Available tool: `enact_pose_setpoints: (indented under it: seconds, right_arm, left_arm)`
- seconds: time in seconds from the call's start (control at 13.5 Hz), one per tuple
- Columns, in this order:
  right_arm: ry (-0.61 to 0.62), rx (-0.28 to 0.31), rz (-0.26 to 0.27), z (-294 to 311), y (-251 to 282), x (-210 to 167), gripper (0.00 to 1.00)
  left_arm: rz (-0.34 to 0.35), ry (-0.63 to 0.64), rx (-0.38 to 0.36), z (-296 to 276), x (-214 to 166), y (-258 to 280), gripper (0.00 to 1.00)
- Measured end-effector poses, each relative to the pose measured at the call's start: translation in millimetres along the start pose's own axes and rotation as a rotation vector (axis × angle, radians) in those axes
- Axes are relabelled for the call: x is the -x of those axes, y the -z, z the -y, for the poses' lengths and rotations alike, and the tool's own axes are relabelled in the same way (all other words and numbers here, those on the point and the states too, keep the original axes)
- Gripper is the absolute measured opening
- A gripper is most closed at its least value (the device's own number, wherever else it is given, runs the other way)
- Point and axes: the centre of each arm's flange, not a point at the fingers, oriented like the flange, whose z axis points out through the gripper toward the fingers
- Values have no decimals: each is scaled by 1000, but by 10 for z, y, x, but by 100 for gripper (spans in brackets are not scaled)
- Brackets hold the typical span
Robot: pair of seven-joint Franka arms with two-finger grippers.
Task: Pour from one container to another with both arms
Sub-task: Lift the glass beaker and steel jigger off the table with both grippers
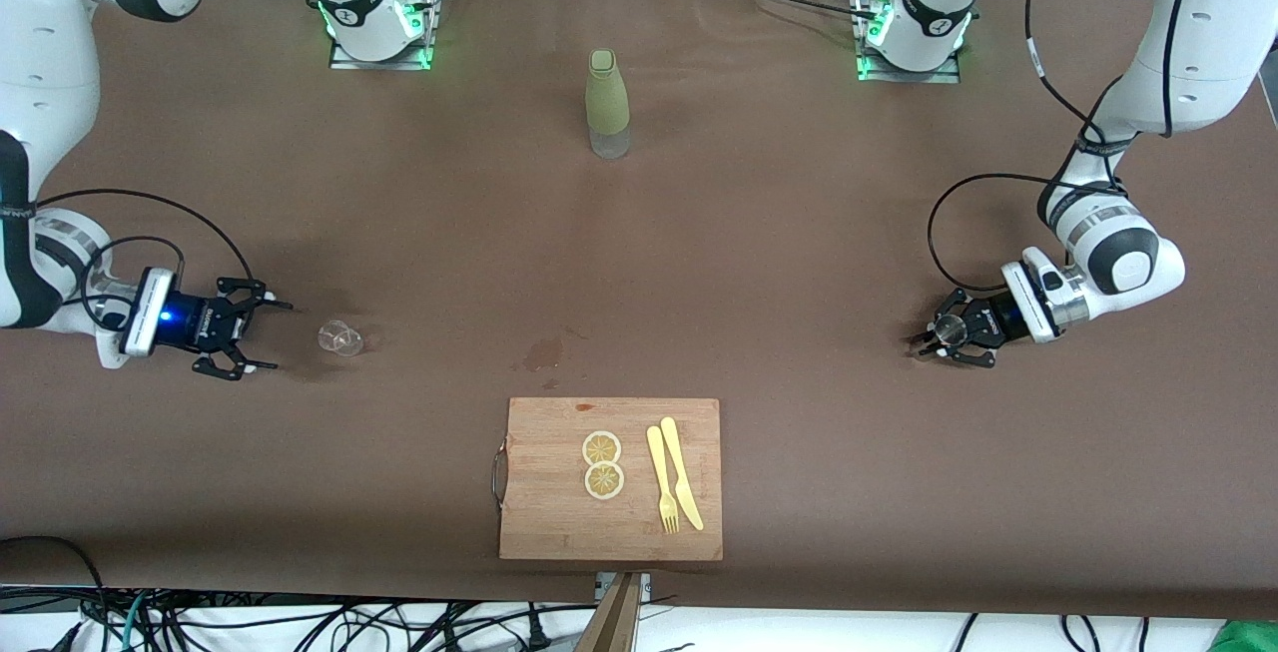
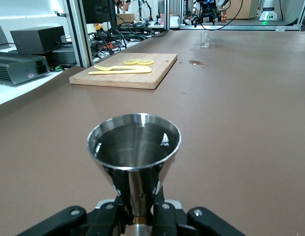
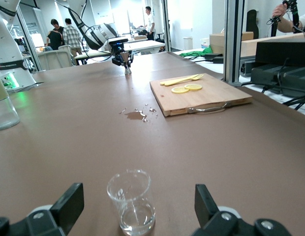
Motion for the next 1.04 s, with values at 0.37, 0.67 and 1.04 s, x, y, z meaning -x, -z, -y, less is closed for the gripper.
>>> enact_pose_setpoints:
  seconds: [0.37, 0.67, 1.04]
  right_arm:
    - [-12, -19, -9, 20, -114, 239, 100]
    - [-19, -26, -20, 22, -212, 360, 100]
    - [-5, -49, -47, -5, -430, 406, 100]
  left_arm:
    - [-1, -13, -5, 80, -89, 8, 22]
    - [-12, 1, 36, 93, -346, -241, 22]
    - [-21, 72, 178, -151, -923, -1147, 22]
